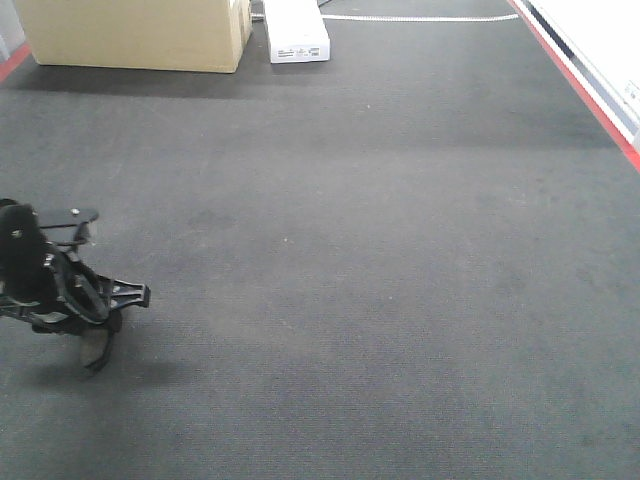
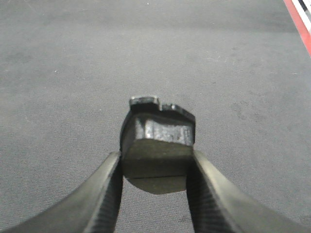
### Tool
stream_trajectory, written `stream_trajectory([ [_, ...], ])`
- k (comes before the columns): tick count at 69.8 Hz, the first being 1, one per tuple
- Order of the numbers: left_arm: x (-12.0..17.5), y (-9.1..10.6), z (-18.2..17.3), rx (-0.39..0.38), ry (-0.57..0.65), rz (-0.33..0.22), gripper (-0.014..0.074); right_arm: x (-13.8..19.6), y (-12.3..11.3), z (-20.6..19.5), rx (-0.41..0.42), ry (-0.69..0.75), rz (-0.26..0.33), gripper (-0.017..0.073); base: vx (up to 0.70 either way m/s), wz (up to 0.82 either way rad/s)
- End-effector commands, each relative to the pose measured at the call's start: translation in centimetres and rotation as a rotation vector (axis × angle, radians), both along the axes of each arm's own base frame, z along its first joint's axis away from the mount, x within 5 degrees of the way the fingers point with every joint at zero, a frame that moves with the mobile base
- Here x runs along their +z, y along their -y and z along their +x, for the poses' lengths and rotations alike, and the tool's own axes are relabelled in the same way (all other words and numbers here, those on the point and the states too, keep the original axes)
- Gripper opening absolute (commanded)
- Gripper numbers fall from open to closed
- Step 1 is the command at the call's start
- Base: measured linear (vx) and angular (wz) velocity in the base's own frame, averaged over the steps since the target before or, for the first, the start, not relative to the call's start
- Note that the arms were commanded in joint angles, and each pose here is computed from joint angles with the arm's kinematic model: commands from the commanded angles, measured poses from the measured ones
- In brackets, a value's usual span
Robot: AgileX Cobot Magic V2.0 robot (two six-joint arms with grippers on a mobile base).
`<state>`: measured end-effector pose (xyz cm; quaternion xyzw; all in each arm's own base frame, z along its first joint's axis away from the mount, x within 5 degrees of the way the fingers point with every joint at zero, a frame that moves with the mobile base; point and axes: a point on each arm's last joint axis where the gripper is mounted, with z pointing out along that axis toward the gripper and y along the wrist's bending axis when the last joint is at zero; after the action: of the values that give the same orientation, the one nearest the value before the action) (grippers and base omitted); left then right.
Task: Move and align brake pads A on conveyor
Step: 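Place the pad on the belt and open the left gripper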
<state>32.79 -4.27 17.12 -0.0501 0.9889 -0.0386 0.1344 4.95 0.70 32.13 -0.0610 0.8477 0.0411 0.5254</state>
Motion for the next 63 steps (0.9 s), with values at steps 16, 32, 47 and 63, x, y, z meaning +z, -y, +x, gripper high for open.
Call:
stream_trajectory([
  [16,2.3,0.3,1.7,-0.076,0.036,0.013,0.0549,1.5,0.0,0.3,0.003,0.103,0.004,-0.0005,0.0,0.0],
  [32,6.3,0.4,0.0,-0.092,0.138,0.014,0.0559,1.5,0.0,0.3,0.003,0.103,0.004,-0.0005,0.0,0.0],
  [47,11.2,0.7,-5.2,-0.125,0.332,-0.003,0.0516,1.5,0.0,0.3,0.003,0.103,0.004,-0.0005,0.0,0.0],
  [63,15.2,-0.1,-12.7,-0.141,0.615,-0.039,0.0468,1.5,0.0,0.3,0.003,0.103,0.004,-0.0005,0.0,0.0],
])
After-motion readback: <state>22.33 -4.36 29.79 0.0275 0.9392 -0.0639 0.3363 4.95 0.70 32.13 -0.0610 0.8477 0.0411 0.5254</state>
